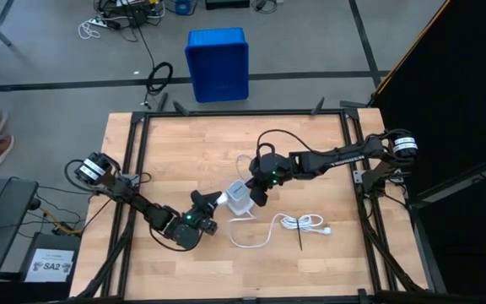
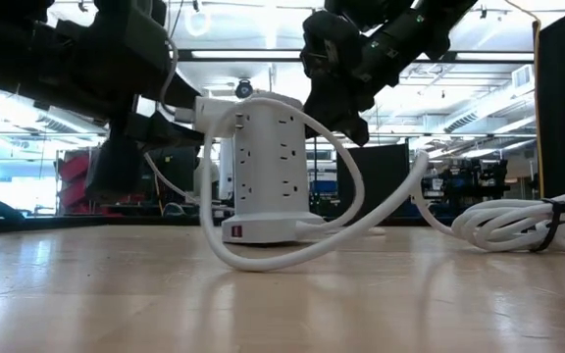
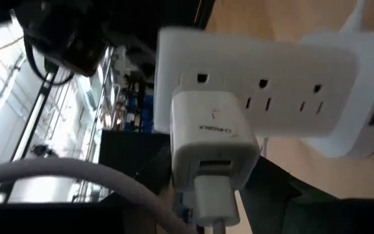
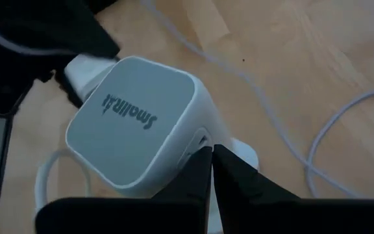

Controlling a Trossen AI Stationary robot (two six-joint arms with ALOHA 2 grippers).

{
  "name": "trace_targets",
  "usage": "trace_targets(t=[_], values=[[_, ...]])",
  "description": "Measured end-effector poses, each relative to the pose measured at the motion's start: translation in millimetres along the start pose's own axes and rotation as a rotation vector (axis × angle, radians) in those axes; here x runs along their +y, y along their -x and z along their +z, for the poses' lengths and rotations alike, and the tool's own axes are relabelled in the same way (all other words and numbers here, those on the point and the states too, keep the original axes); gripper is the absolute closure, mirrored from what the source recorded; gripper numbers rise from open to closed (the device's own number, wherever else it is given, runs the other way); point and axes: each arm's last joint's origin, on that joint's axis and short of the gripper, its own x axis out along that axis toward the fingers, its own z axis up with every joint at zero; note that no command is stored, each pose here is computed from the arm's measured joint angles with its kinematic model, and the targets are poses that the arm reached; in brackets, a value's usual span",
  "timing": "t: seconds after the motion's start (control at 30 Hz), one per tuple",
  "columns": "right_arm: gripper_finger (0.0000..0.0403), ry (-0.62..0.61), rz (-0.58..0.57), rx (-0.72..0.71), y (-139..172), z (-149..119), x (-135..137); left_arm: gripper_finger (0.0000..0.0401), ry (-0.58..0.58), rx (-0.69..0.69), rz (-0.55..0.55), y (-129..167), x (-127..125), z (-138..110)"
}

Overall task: Insert USB
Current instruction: Insert the white charger adapter into the white outlet extension

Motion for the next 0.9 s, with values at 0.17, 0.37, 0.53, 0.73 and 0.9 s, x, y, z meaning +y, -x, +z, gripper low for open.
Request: trace_targets(t=[0.17, 0.37, 0.53, 0.73, 0.9], values=[[0.0403, -0.008, 0.048, 0.045, 0, -6, 7, 0.0278, -0.017, 0.034, 0.022, -1, -1, -2], [0.0403, -0.006, 0.039, 0.041, -1, -9, 12, 0.0278, -0.012, 0.024, 0.013, -1, -1, -2], [0.0403, -0.008, 0.013, 0.030, -1, -9, 13, 0.0279, 0.000, 0.004, 0.000, -1, 0, -1], [0.0403, -0.016, 0.002, 0.026, -1, -9, 13, 0.0279, 0.021, -0.021, -0.014, -1, 1, 1], [0.0403, -0.016, -0.005, 0.030, -1, -10, 13, 0.0280, 0.018, -0.019, -0.012, -1, 1, 1]])
